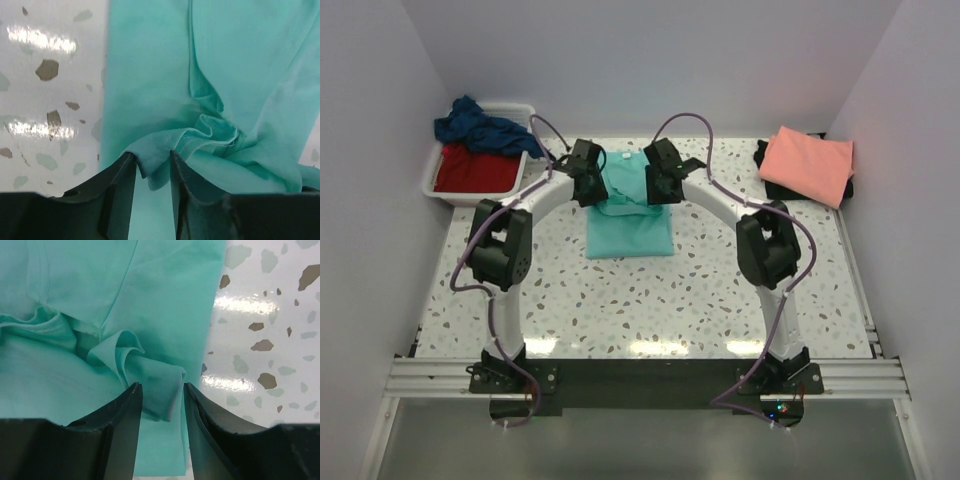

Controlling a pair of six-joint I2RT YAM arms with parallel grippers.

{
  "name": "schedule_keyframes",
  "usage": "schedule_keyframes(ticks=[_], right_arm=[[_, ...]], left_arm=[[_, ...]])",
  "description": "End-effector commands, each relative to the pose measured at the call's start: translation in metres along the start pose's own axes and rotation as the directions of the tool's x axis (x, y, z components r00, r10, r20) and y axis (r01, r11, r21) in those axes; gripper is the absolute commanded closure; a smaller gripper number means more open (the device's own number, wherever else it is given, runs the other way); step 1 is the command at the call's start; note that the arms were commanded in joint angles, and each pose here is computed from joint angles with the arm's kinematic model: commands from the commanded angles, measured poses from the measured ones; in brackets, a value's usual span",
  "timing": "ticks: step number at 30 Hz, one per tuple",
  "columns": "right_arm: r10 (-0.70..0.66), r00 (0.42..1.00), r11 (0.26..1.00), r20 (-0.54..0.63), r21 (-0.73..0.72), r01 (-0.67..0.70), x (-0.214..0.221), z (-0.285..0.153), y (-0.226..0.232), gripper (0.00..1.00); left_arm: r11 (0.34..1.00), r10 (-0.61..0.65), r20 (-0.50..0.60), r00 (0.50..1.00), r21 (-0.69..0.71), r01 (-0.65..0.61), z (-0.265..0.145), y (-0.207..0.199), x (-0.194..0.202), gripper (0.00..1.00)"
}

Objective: Fold and stack the t-shirts
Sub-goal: Fold the tshirt

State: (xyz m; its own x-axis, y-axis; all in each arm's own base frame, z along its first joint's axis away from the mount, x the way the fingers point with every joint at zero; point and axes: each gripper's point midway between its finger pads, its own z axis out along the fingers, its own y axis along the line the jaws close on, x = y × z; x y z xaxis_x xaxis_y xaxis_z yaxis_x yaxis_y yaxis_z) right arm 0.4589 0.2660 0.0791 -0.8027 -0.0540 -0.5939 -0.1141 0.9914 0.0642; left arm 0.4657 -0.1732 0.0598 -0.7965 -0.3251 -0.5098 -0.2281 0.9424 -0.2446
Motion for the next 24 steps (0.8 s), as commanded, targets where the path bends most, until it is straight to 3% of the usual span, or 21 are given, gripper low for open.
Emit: schedule_keyframes(ticks=[1, 4, 8, 14, 18, 24], right_arm=[[0.089, 0.985, 0.996, 0.146, -0.025, -0.086, -0.056, -0.016, -0.005, 0.57], [0.105, 0.972, 0.994, 0.209, -0.042, -0.099, -0.075, -0.026, -0.006, 0.57], [0.098, 0.969, 0.995, 0.226, -0.055, -0.088, -0.083, -0.037, -0.006, 0.57], [0.094, 0.978, 0.993, 0.185, -0.088, -0.079, -0.056, -0.054, -0.009, 0.57], [0.076, 0.990, 0.990, 0.120, -0.130, -0.060, -0.028, -0.061, -0.004, 0.57], [0.033, 0.999, 0.984, 0.034, -0.178, -0.027, 0.004, -0.062, 0.008, 0.58]], left_arm=[[0.991, -0.050, 0.238, 0.970, 0.132, 0.019, -0.028, -0.023, -0.073, 0.60], [0.986, -0.075, 0.326, 0.942, 0.167, 0.021, -0.047, -0.029, -0.095, 0.58], [0.980, -0.068, 0.333, 0.941, 0.200, 0.000, -0.062, -0.035, -0.098, 0.58], [0.976, -0.033, 0.271, 0.962, 0.214, -0.027, -0.074, -0.025, -0.069, 0.58], [0.950, 0.052, 0.201, 0.978, 0.291, -0.110, -0.080, -0.032, -0.041, 0.58], [0.949, 0.136, 0.088, 0.987, 0.276, -0.155, -0.074, -0.015, 0.000, 0.58]])
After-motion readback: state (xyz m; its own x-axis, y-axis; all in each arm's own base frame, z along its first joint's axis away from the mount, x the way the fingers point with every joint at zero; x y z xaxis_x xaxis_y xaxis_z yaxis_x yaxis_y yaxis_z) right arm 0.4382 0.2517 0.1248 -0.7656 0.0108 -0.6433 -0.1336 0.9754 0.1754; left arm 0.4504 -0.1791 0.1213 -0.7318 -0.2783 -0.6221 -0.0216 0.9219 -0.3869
